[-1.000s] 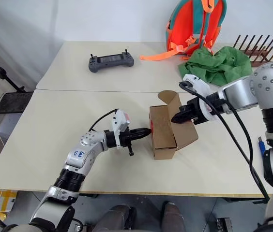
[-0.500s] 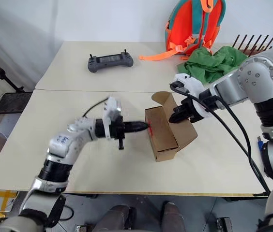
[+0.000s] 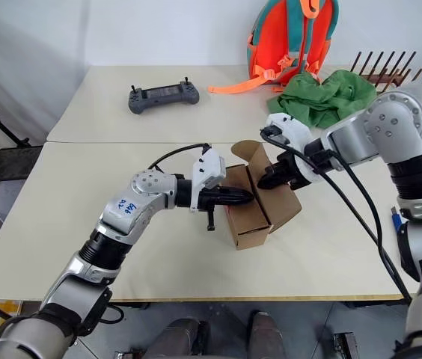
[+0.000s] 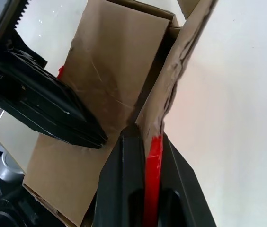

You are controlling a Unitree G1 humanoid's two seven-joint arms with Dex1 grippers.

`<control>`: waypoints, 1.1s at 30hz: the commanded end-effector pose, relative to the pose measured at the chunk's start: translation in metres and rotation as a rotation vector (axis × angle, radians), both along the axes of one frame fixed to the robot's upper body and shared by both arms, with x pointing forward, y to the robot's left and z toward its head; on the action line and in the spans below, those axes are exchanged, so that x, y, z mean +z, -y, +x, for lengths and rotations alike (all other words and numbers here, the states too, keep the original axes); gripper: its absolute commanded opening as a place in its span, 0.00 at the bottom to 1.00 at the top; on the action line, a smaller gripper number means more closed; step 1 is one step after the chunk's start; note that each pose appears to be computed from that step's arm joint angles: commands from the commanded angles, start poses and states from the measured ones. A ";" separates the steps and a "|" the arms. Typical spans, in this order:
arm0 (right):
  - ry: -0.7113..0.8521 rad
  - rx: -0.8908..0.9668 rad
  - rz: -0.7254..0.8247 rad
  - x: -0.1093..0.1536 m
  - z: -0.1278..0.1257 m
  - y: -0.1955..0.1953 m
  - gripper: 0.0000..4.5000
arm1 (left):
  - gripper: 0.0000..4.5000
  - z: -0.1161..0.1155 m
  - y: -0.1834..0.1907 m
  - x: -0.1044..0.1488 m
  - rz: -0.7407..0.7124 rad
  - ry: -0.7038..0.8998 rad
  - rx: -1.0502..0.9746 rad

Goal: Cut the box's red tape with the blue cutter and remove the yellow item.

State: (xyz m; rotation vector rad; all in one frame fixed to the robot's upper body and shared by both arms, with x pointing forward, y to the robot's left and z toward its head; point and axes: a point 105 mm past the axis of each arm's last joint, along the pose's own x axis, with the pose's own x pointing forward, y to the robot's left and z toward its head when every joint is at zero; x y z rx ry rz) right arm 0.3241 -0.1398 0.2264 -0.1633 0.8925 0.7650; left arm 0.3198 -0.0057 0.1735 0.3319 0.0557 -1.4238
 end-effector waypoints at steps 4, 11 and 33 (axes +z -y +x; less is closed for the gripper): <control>-0.036 -0.077 -0.074 -0.002 -0.015 0.042 0.01 | 0.00 0.011 -0.053 -0.039 0.026 -0.183 0.187; -0.018 -0.077 -0.064 -0.008 -0.022 0.049 0.01 | 0.00 -0.004 -0.063 -0.033 -0.066 -0.268 0.188; 0.538 0.081 -0.031 -0.003 -0.027 0.066 0.89 | 0.59 0.002 -0.096 -0.026 0.000 -0.294 0.309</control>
